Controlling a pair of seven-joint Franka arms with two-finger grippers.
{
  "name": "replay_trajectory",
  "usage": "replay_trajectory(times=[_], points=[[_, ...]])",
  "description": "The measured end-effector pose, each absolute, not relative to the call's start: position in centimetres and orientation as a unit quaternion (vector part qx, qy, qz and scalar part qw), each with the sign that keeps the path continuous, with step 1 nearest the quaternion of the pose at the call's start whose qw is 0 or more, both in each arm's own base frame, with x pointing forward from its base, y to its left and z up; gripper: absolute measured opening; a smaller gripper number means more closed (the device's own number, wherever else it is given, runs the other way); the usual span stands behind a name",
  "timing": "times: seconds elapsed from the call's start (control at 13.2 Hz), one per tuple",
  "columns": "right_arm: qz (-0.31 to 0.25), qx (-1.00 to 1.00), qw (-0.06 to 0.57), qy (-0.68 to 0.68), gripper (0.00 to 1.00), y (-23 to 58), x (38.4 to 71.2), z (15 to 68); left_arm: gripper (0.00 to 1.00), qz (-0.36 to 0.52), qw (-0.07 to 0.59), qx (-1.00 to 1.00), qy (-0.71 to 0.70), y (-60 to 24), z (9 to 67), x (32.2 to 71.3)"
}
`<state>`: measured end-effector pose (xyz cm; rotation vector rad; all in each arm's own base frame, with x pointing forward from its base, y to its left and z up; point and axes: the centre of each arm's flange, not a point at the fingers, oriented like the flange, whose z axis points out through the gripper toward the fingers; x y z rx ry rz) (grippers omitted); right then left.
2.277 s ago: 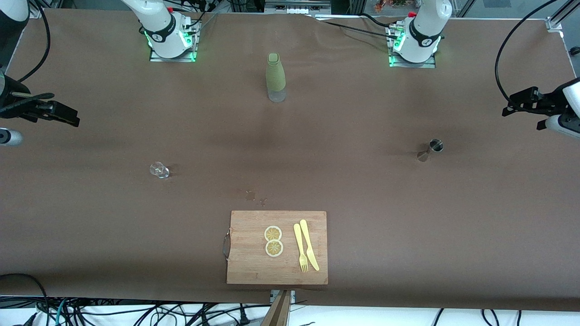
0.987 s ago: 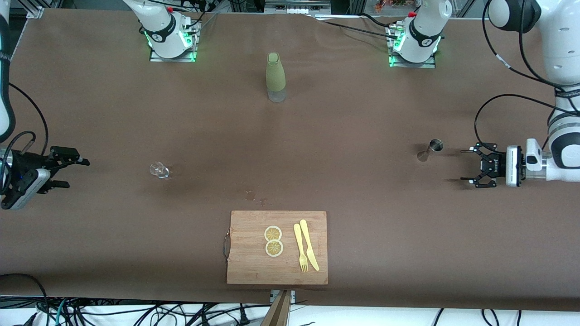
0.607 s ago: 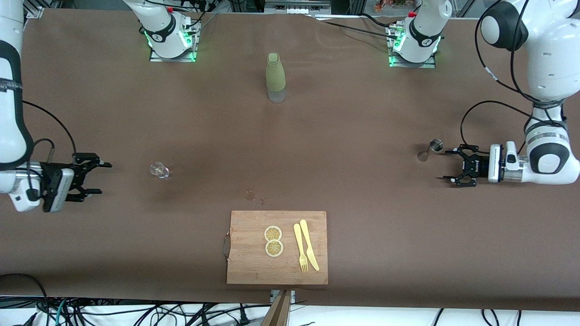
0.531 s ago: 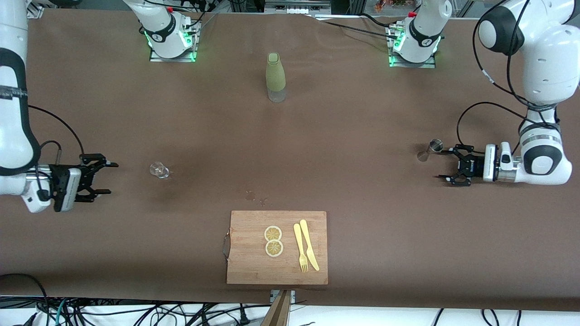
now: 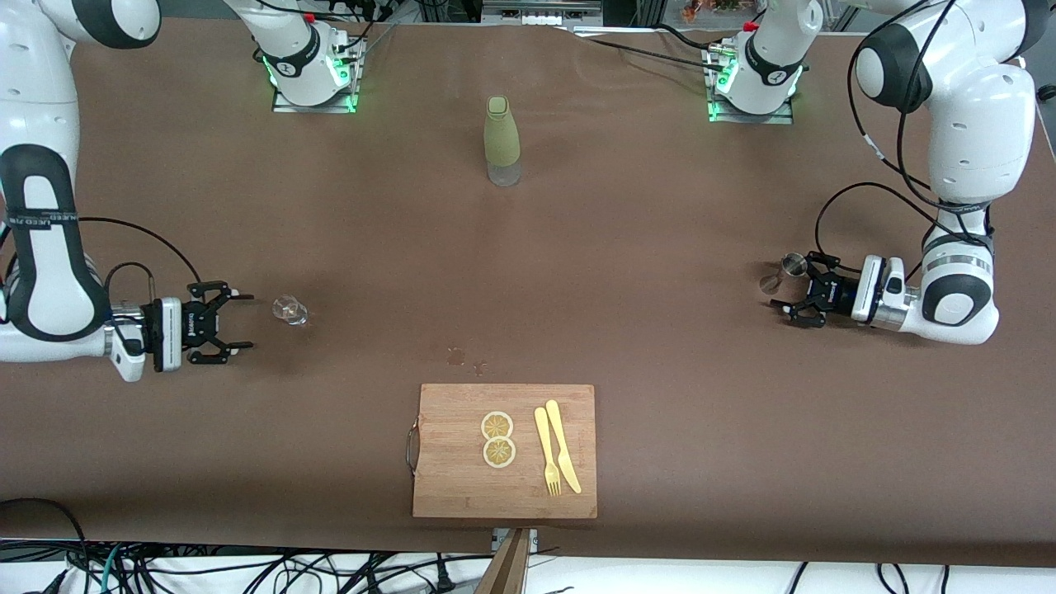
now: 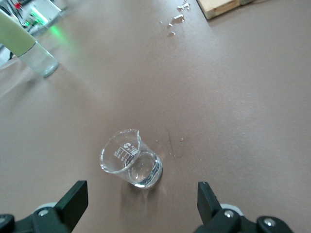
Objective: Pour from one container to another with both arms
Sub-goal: 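Close the right gripper on the beaker while the left gripper grasps the jigger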
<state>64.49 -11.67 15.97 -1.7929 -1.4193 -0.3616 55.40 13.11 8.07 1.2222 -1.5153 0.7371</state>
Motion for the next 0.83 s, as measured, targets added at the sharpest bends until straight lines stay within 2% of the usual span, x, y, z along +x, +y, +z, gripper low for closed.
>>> replay_trajectory(times=[0.15,0.3,0.61,0.68,0.76,0.83], points=[[-0.175,-0.689,0.421,-0.563,1.0,-11.3,63.8,13.4,0.92,0.311,0.504,0.499,-0.632,13.2,8.1,55.3],[-0.204,-0.671,0.431,-0.567,1.0,-10.7,63.5,11.8,0.79,0.318,0.502,0.491,-0.637,13.3,8.2,55.3],[-0.243,-0.644,0.447,-0.572,1.0,-9.8,62.7,9.6,0.68,0.321,0.502,0.489,-0.637,13.6,8.3,55.2],[-0.251,-0.639,0.449,-0.572,1.0,-9.7,62.5,9.2,0.68,0.321,0.504,0.488,-0.636,13.7,8.4,55.1],[-0.258,-0.635,0.452,-0.571,1.0,-9.6,62.4,9.0,0.62,0.322,0.504,0.487,-0.636,13.9,8.5,55.0],[-0.263,-0.632,0.456,-0.569,1.0,-9.4,62.1,8.7,0.61,0.323,0.505,0.487,-0.636,14.0,8.5,55.0]])
